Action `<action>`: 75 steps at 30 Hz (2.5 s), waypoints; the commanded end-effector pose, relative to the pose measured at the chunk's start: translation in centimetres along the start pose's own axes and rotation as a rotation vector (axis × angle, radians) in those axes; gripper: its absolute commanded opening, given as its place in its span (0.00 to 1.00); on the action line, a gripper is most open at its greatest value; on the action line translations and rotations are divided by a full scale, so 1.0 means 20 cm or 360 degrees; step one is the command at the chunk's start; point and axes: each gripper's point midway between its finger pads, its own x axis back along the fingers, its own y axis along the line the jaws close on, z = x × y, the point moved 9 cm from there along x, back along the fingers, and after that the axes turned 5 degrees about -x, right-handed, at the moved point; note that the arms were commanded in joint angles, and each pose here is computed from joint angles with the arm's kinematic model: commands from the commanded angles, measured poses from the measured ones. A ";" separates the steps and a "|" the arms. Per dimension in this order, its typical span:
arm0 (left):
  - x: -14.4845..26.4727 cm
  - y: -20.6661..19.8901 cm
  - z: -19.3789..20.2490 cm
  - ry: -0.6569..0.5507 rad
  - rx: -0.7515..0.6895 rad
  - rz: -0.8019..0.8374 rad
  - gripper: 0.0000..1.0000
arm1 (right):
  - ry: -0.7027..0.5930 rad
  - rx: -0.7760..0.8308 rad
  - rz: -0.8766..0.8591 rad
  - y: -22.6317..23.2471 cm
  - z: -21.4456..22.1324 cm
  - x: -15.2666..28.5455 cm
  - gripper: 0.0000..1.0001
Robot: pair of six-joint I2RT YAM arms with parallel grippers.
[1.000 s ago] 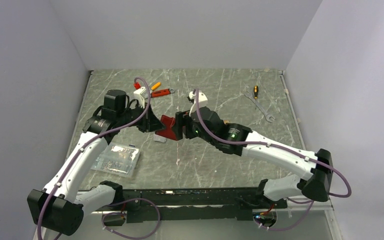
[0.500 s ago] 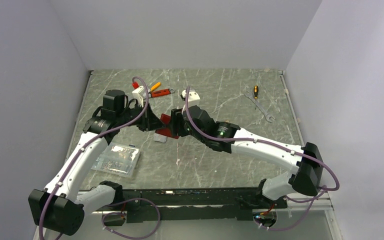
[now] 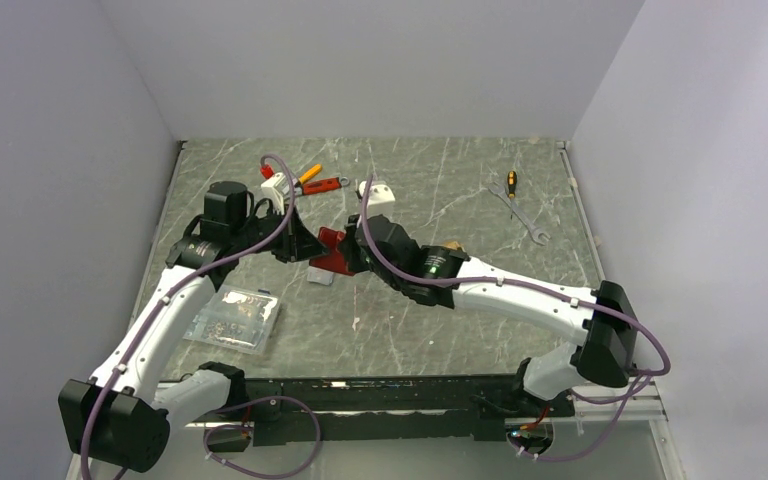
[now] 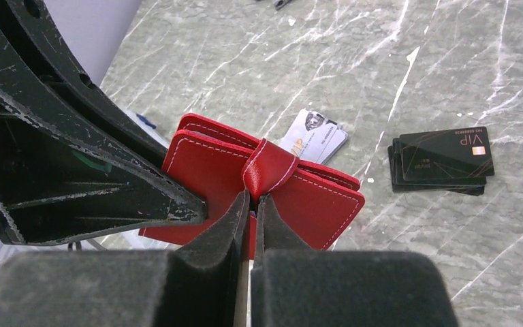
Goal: Put the credit cards into the card holder
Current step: Open the card holder, then place the card holder at the center of the board.
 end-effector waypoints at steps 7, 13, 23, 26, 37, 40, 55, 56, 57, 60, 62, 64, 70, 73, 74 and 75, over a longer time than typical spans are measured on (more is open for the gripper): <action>0.04 -0.08 -0.01 -0.0039 -0.0053 0.0143 0.00 | -0.0170 0.0014 0.0163 -0.01 -0.07 -0.01 0.00; 0.04 -0.07 0.01 -0.0033 -0.0089 0.0103 0.00 | -0.0202 -0.0054 0.0109 -0.05 -0.14 0.06 0.00; 0.04 -0.05 0.03 -0.0013 -0.0147 0.0085 0.00 | 0.0028 -0.0178 -0.0106 -0.17 -0.20 0.13 0.23; 0.02 -0.06 0.06 0.0021 -0.0189 0.0112 0.00 | 0.0090 -0.0187 -0.0129 -0.22 -0.20 0.17 0.62; -0.23 -0.08 0.22 0.0355 -0.0374 0.0368 0.00 | 0.0099 -0.0128 0.0119 -0.47 -0.17 0.44 0.82; -0.36 -0.11 0.28 0.0506 -0.0489 0.0474 0.00 | 0.0125 -0.0210 0.0220 -0.56 -0.14 0.48 0.81; -0.81 0.19 0.47 0.1103 -0.0927 0.0503 0.20 | 0.0263 -0.0450 0.0406 -0.83 -0.03 0.39 0.80; -0.83 0.21 0.47 0.1115 -0.0951 0.0482 0.25 | 0.0274 -0.0452 0.0399 -0.83 -0.03 0.38 0.80; -0.83 0.21 0.45 0.1117 -0.0980 0.0464 0.30 | 0.0283 -0.0451 0.0393 -0.83 -0.04 0.36 0.80; -0.80 0.20 0.40 0.1083 -0.1042 0.0442 0.51 | 0.0309 -0.0433 0.0402 -0.84 -0.05 0.32 0.80; -0.74 0.17 0.33 0.1080 -0.1042 0.0468 0.93 | 0.0316 -0.0422 0.0403 -0.84 -0.07 0.29 0.80; -0.67 0.15 0.24 0.1063 -0.1025 0.0492 0.99 | 0.0305 -0.0408 0.0401 -0.84 -0.10 0.26 0.80; -0.42 0.30 -0.02 0.0703 -0.0775 0.0206 0.99 | 0.0301 -0.0408 0.0278 -0.79 -0.18 0.15 0.78; -0.35 0.46 -0.05 0.0503 -0.0658 -0.0105 0.99 | 0.0316 -0.0449 0.0157 -0.76 -0.18 0.05 0.73; -0.34 0.50 -0.03 0.0478 -0.0626 -0.0207 1.00 | 0.0325 -0.0452 0.0114 -0.74 -0.18 0.01 0.71; -0.34 0.55 -0.02 0.0467 -0.0583 -0.0296 0.99 | 0.0342 -0.0445 0.0094 -0.72 -0.17 -0.03 0.69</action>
